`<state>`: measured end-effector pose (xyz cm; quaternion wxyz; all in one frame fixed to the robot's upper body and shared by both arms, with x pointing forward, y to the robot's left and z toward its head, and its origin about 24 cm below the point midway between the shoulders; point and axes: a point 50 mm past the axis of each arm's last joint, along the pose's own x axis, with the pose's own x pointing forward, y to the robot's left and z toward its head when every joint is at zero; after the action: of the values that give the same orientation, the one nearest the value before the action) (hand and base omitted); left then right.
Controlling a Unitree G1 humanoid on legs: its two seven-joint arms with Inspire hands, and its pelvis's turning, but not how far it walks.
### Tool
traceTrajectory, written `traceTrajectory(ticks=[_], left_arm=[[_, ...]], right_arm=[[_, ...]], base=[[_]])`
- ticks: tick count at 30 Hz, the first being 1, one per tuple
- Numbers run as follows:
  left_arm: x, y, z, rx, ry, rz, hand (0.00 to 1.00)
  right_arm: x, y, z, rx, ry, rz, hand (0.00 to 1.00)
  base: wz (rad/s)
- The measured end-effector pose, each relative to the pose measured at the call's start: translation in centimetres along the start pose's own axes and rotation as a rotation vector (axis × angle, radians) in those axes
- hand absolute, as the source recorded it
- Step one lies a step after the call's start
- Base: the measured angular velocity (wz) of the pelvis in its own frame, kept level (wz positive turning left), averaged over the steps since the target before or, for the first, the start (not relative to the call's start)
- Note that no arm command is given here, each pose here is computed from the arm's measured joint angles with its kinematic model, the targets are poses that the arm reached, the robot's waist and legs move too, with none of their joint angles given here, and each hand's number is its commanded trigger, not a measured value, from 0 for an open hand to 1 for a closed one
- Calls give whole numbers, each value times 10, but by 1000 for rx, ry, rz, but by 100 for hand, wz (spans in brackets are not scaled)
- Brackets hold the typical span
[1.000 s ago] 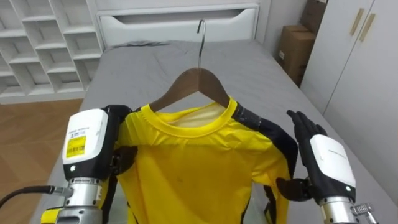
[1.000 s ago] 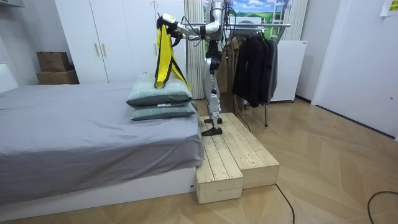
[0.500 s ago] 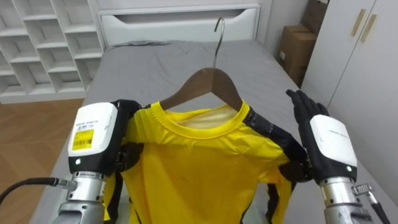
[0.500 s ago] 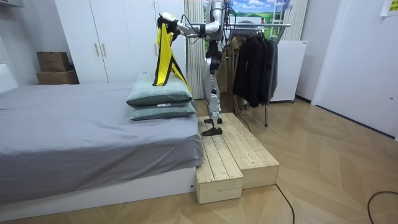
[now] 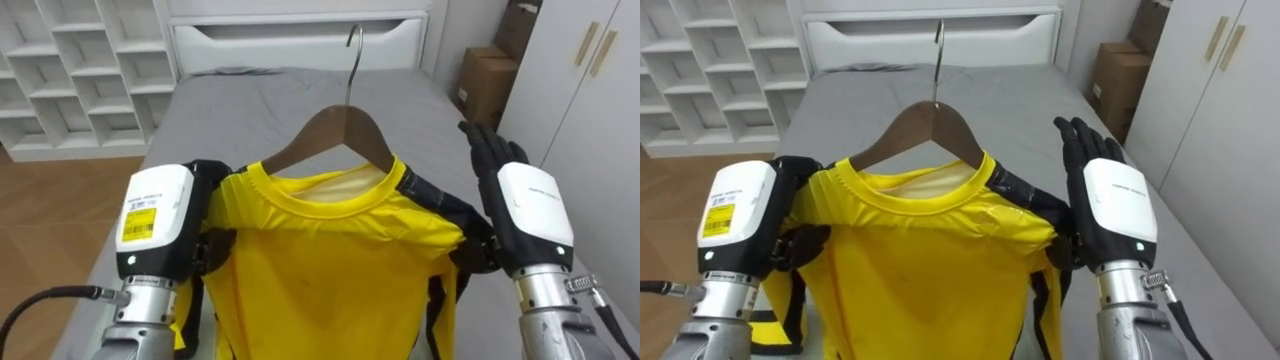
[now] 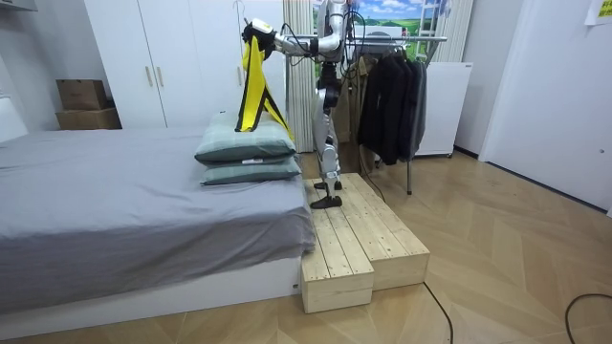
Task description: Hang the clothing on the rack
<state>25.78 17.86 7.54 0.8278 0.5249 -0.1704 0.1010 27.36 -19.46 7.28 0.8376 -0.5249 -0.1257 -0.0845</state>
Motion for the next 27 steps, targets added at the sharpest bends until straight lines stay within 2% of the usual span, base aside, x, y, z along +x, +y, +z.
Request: traceTrajectory(ticks=[12, 21, 27], left_arm=[[0, -2, 2, -13, 9, 0, 100], [-1, -8, 6, -10, 15, -22, 100], [-2, -9, 5, 3, 28, -43, 100]], right_arm=[[2, 0, 2, 2, -8, 6, 0], [-3, 23, 23, 20, -72, 123, 0], [-5, 28, 26, 18, -64, 155, 0]], base=[[0], [4], [1]])
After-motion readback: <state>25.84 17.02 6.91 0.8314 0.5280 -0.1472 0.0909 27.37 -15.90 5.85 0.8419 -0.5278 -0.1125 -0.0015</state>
